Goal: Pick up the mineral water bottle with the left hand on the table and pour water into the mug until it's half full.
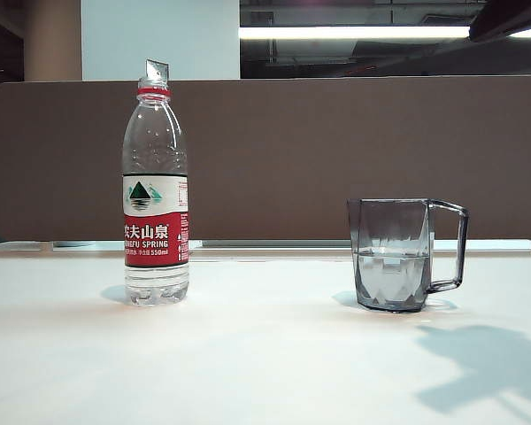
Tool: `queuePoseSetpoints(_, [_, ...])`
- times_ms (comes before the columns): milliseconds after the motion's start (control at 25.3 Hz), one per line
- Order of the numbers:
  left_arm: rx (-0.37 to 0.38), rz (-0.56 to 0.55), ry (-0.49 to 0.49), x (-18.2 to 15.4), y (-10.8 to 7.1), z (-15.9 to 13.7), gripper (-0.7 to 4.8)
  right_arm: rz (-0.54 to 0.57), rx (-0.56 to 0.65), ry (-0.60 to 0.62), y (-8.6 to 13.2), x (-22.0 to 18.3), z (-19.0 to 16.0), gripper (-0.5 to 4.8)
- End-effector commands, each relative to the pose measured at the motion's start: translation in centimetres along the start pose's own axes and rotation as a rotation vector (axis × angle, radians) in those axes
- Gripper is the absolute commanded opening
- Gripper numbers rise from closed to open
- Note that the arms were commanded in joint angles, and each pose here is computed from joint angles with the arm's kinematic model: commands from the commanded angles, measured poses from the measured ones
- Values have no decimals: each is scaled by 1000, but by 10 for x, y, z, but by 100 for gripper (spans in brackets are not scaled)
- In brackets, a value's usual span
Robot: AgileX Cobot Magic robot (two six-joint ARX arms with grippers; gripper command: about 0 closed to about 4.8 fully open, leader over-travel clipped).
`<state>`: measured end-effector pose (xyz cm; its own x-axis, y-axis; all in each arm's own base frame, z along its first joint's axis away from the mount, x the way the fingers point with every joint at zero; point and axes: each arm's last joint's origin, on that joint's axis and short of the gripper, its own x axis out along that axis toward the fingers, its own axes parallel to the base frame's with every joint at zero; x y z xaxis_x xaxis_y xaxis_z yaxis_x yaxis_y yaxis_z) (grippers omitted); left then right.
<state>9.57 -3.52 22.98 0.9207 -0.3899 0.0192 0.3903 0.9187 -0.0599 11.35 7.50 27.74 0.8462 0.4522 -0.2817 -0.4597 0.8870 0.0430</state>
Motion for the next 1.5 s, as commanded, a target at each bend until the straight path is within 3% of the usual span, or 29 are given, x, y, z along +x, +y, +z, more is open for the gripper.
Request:
queuePoseSetpoints(40, [18,73,-137,-10,7,1,-6,1,-1,-22,0,-1,3,-8])
queuePoseSetpoints(198, [42,206,-214,-22,17,-6,-6,1,-1,-22,0,-1,3,-8])
queuePoseSetpoints(395, [42,281,-177,-19,25,-18,-6,1,-2,-21,0,-1,3,-8])
queuePoseSetpoints(790, [36,287,-126,-12,31,-50,-6,1,-1,-21,0,-1,3,-8])
queuePoseSetpoints(949, [80,290,-120,-12,31,-50,-6,2,-1,-21,0,-1,3,-8])
queuePoseSetpoints(1502, [79,290,-119,-12,31,-50,-5,1,-1,-21,0,-1,3,-8])
